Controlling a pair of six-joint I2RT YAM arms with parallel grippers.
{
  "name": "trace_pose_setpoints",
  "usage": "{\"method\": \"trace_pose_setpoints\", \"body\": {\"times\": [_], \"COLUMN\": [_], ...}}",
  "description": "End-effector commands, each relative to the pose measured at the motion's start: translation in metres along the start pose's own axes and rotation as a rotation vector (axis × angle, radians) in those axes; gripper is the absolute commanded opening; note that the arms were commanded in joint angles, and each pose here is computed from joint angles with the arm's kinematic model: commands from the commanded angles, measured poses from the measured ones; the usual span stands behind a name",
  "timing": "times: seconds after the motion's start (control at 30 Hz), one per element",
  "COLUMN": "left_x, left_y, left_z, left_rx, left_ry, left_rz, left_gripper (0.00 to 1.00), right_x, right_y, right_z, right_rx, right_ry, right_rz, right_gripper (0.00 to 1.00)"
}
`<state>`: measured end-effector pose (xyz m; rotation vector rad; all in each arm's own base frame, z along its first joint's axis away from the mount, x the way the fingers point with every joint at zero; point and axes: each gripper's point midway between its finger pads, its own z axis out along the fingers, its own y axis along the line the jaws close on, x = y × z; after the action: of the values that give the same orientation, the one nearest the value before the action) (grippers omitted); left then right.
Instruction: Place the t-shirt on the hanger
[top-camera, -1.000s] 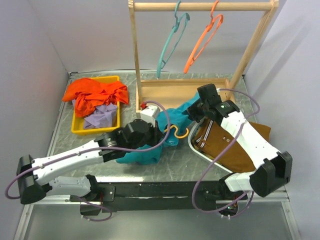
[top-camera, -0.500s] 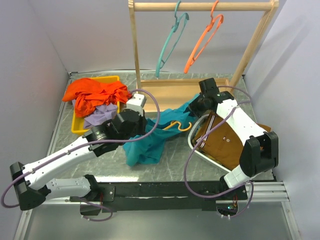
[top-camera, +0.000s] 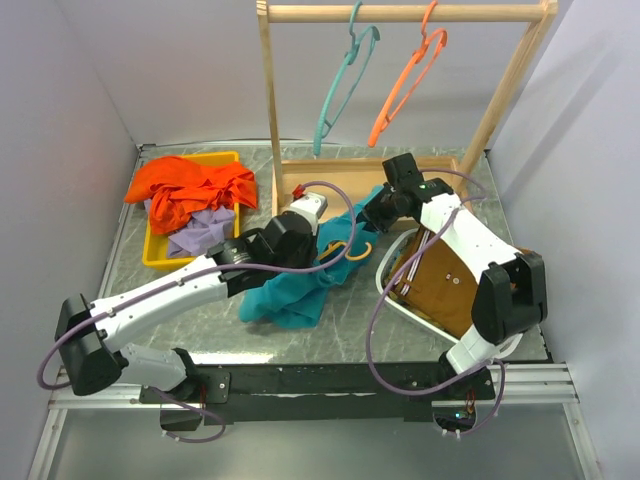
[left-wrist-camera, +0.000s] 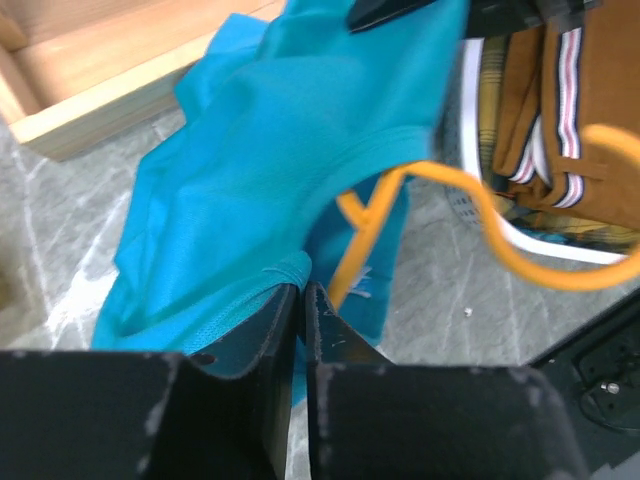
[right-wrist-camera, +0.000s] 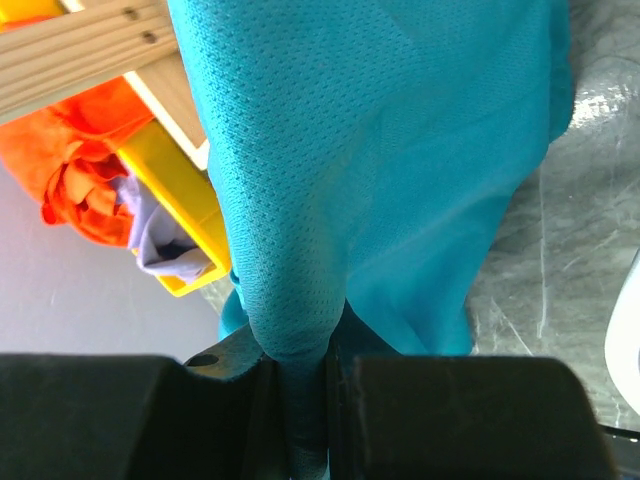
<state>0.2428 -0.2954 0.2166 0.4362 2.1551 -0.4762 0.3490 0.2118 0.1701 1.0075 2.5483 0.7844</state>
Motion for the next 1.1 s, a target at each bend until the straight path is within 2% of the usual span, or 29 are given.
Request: {"method": "trace_pose_setpoints", "body": {"times": [0.0,0.17,0.33,0.47,0.67,0.77,0.93,1.07], "left_x": [-0.03,-0.037,-0.025,-0.028,-0.042,-0.041,-0.01,0.019], "left_y": [-0.021,-0.029,-0.023,-0.022,-0.01,-0.006,0.025,0.037], "left_z": [0.001,-0.012,-0.005,-0.007,-0.014,-0.029,-0.057,-0.069], "left_rx": [0.083,0.143,0.104,0.103,0.074,0.083,0.017,-0.012], "left_ry": [-0.061,-0.1,-0.06,-0.069,-0.077,-0.036,0.05,0.078], "left_rz": [-0.024,-0.071,-0.083,-0.075,-0.017,0.058,0.155,0.142], "left_gripper": [0.15,0.17,0.2,0.41,0.5,0.52,0.62,0.63], "right_x": [-0.001,-0.008,-0.008,-0.008,0.0,0.002,0.002,0.002], "right_y": [0.014,0.007,0.014,0.016,0.01,0.006,0.004,0.006], "right_z": [0.006,0.022,0.027,0.028,0.028,0.031,0.037,0.039], "right_rx": [-0.046,-0.01,-0.033,-0.039,-0.04,-0.031,-0.023,-0.021], "right_ry": [0.022,0.035,0.043,0.05,0.064,0.074,0.093,0.097], "right_rz": [0.033,0.058,0.073,0.08,0.071,0.064,0.056,0.048], "right_gripper": [0.0,0.0,0.0,0.0,0.0,0.0,0.0,0.0]}}
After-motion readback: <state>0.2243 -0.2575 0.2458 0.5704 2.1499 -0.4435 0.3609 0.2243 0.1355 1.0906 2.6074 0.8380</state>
